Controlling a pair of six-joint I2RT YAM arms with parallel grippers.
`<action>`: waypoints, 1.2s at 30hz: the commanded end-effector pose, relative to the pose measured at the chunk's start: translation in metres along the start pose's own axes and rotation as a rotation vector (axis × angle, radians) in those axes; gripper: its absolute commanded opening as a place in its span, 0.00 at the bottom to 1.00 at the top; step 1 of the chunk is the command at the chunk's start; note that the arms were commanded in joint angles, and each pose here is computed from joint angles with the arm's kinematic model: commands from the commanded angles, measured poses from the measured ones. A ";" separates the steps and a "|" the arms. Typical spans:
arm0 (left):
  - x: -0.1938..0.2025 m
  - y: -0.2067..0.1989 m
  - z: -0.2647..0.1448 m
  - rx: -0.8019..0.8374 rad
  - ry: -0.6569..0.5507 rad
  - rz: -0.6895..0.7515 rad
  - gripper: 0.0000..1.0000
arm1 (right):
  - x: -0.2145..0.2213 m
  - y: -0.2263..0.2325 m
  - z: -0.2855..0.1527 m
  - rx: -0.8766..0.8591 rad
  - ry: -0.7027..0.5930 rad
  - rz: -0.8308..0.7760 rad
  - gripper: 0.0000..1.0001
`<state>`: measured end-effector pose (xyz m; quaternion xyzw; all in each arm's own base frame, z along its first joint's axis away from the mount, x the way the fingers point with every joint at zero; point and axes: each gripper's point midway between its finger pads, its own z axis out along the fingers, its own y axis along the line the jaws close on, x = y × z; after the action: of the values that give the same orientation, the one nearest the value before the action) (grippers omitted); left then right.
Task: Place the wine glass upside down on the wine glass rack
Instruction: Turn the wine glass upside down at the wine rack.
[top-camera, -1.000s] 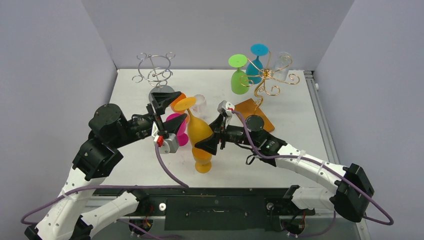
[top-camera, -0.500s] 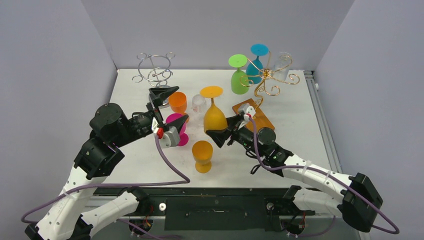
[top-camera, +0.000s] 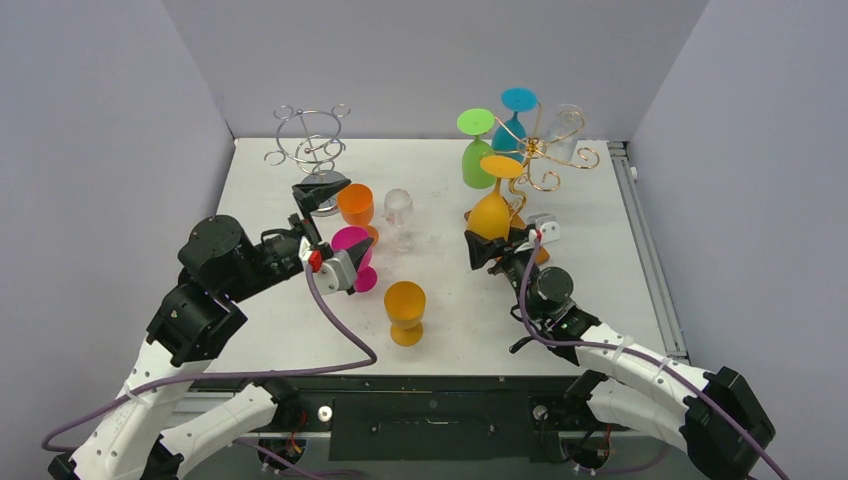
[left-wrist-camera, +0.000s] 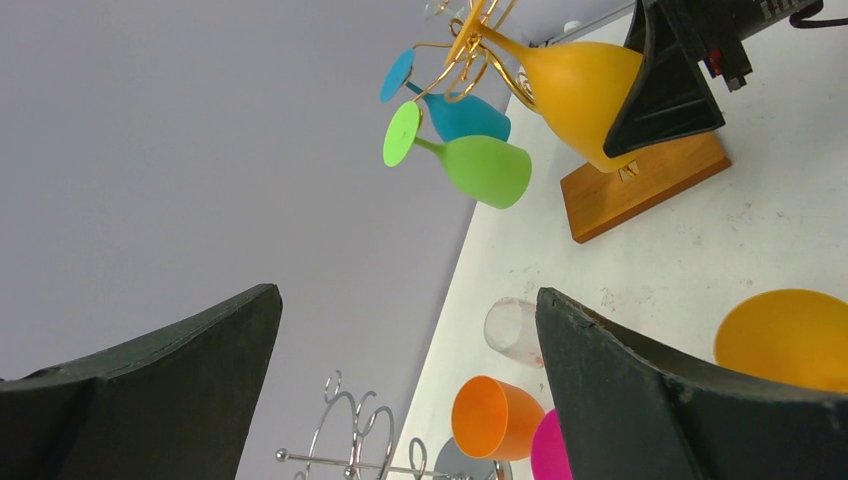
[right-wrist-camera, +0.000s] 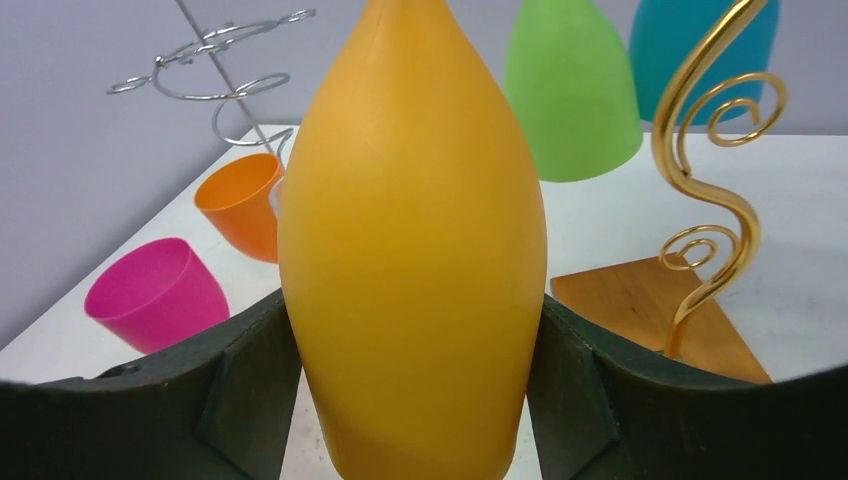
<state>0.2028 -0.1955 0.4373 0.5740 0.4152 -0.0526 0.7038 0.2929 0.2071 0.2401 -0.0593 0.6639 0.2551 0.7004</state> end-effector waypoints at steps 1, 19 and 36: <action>-0.007 0.005 -0.002 -0.032 -0.024 -0.026 0.97 | -0.034 -0.014 0.002 0.066 -0.130 0.015 0.34; -0.003 0.002 -0.003 -0.029 -0.011 -0.056 0.97 | -0.028 -0.040 0.026 0.096 -0.092 -0.006 0.33; 0.000 0.002 0.000 -0.023 0.007 -0.072 0.97 | -0.020 -0.031 0.056 0.045 -0.062 -0.001 0.33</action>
<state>0.2041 -0.1950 0.4295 0.5614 0.4390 -0.0684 0.6981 0.3494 0.1889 0.2164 -0.0406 0.6927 0.2070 0.6897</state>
